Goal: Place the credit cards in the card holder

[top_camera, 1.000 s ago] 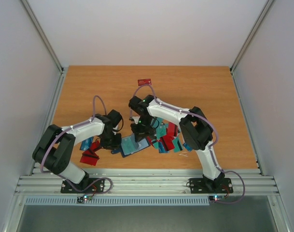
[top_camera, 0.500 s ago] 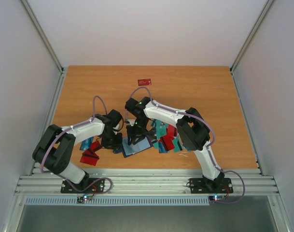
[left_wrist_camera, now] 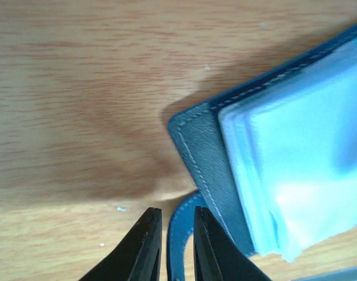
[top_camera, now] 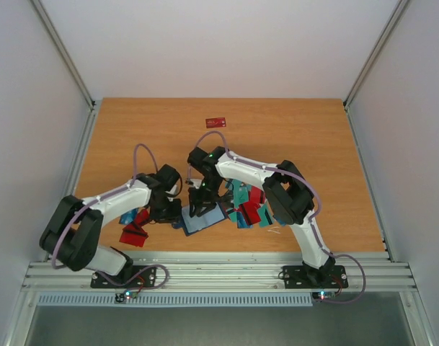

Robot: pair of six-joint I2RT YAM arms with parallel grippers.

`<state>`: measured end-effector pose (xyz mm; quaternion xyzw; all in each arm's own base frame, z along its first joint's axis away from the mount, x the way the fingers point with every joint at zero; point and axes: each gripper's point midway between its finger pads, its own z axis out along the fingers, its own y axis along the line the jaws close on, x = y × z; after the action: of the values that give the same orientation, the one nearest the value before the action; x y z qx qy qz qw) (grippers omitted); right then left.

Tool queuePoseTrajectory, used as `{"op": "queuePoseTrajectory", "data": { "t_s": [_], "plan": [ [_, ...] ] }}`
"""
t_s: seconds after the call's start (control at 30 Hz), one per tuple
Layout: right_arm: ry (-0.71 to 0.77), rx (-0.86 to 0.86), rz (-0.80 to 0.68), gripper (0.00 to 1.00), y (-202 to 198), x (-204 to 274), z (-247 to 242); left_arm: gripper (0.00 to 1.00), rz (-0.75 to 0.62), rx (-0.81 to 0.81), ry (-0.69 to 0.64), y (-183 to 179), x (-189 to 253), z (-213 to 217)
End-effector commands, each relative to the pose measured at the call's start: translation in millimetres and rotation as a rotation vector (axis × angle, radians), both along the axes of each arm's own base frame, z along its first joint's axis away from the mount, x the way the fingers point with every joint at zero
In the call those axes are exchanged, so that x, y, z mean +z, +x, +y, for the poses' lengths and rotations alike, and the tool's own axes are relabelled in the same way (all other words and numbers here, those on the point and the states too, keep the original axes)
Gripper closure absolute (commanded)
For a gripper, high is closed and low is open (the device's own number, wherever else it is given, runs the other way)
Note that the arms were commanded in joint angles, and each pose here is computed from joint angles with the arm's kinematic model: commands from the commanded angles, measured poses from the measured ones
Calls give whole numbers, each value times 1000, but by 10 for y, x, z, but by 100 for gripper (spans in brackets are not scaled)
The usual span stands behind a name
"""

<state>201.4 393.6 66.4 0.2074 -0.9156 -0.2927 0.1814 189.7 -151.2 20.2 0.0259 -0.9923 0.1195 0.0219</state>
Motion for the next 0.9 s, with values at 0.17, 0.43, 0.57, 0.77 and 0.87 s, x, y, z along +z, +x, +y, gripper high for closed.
{"op": "queuePoseTrajectory", "data": {
  "t_s": [0.17, 0.43, 0.57, 0.77, 0.87],
  "plan": [
    [9, -114, -94, 71, 282, 181, -514, 81, -126, 19, -82, 97, 466, -84],
    [-4, -314, -118, 69, 406, 150, -1311, 79, -233, -110, -221, 292, 880, -632],
    [-25, -441, -117, 63, 402, 81, -1781, 77, -254, -192, -298, 393, 989, -1068],
    [10, -631, -77, 51, 371, 13, -2266, 73, -206, -297, -369, 470, 854, -1769],
    [54, -696, -55, 48, 375, -9, -2381, 73, -177, -308, -380, 522, 761, -2036]
  ]
}}
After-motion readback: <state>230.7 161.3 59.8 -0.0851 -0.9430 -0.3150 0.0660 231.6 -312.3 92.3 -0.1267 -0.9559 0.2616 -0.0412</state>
